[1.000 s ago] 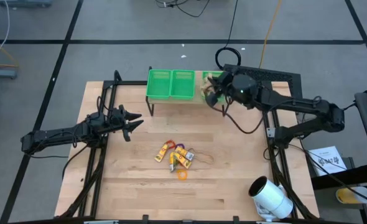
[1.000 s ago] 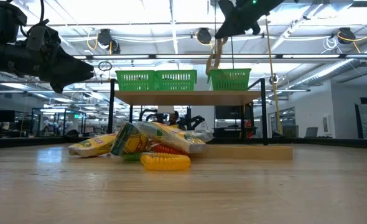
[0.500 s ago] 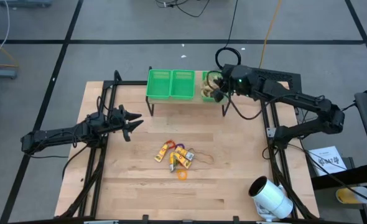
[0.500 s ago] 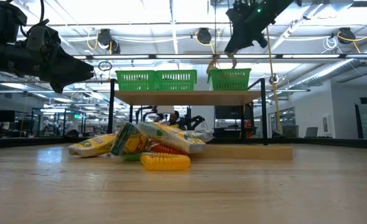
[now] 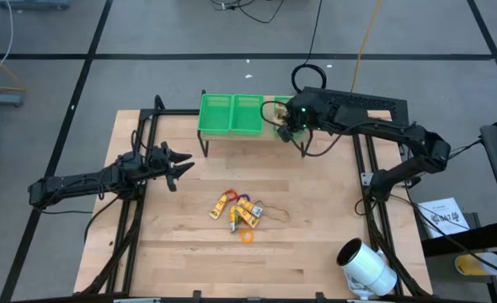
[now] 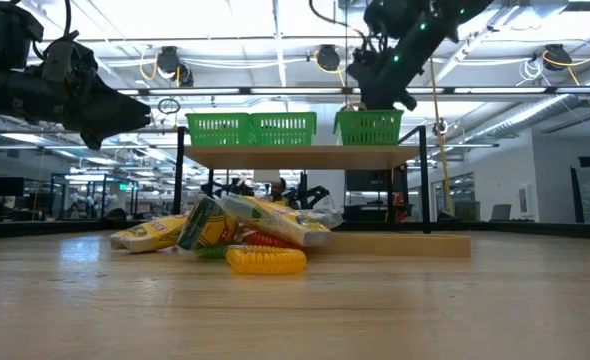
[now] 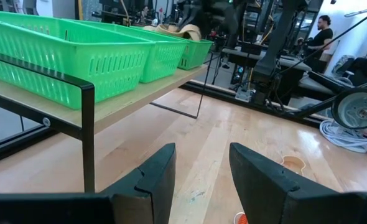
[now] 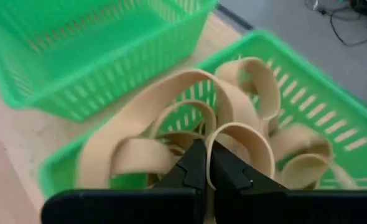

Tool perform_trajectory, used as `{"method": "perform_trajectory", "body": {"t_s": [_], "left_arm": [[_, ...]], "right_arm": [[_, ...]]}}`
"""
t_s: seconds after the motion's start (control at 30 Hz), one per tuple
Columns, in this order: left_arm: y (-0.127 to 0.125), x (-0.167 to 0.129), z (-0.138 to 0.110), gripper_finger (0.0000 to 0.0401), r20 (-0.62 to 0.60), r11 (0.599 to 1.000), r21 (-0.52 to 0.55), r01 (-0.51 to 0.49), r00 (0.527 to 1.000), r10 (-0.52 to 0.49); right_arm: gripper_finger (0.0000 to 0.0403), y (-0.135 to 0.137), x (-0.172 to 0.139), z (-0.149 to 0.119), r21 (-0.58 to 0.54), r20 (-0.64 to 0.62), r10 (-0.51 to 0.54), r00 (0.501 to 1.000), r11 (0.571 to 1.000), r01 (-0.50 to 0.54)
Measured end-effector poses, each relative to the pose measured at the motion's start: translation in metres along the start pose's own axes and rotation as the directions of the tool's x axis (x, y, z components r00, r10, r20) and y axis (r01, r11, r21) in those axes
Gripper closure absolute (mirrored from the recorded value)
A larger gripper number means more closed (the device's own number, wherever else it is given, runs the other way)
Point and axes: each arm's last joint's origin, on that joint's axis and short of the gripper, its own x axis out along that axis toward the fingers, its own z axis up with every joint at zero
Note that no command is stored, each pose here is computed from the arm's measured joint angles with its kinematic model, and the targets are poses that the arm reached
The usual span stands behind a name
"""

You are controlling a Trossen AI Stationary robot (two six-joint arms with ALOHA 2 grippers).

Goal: Pick & Place Office Desk Supplies
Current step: Put the brown rubber band into the right green bin on the shelf

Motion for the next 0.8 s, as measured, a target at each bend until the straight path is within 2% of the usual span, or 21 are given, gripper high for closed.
{"method": "perform_trajectory", "body": {"t_s": [0.33,0.67,0.8], "left_arm": [[0.000,0.000,0.000,0.0242,0.000,1.000,0.000,0.000,1.000,0.000],[0.000,0.000,0.000,0.0242,0.000,1.000,0.000,0.000,1.000,0.000],[0.000,0.000,0.000,0.0242,0.000,1.000,0.000,0.000,1.000,0.000]], "right_arm": [[0.0403,-0.006,0.022,-0.008,-0.001,-0.082,-0.032,0.996,0.999,0.032],[0.0395,-0.006,0.018,-0.005,-0.009,-0.045,-0.025,0.999,1.000,0.024],[0.0378,-0.005,0.017,-0.002,-0.004,-0.019,-0.019,1.000,1.000,0.019]]}}
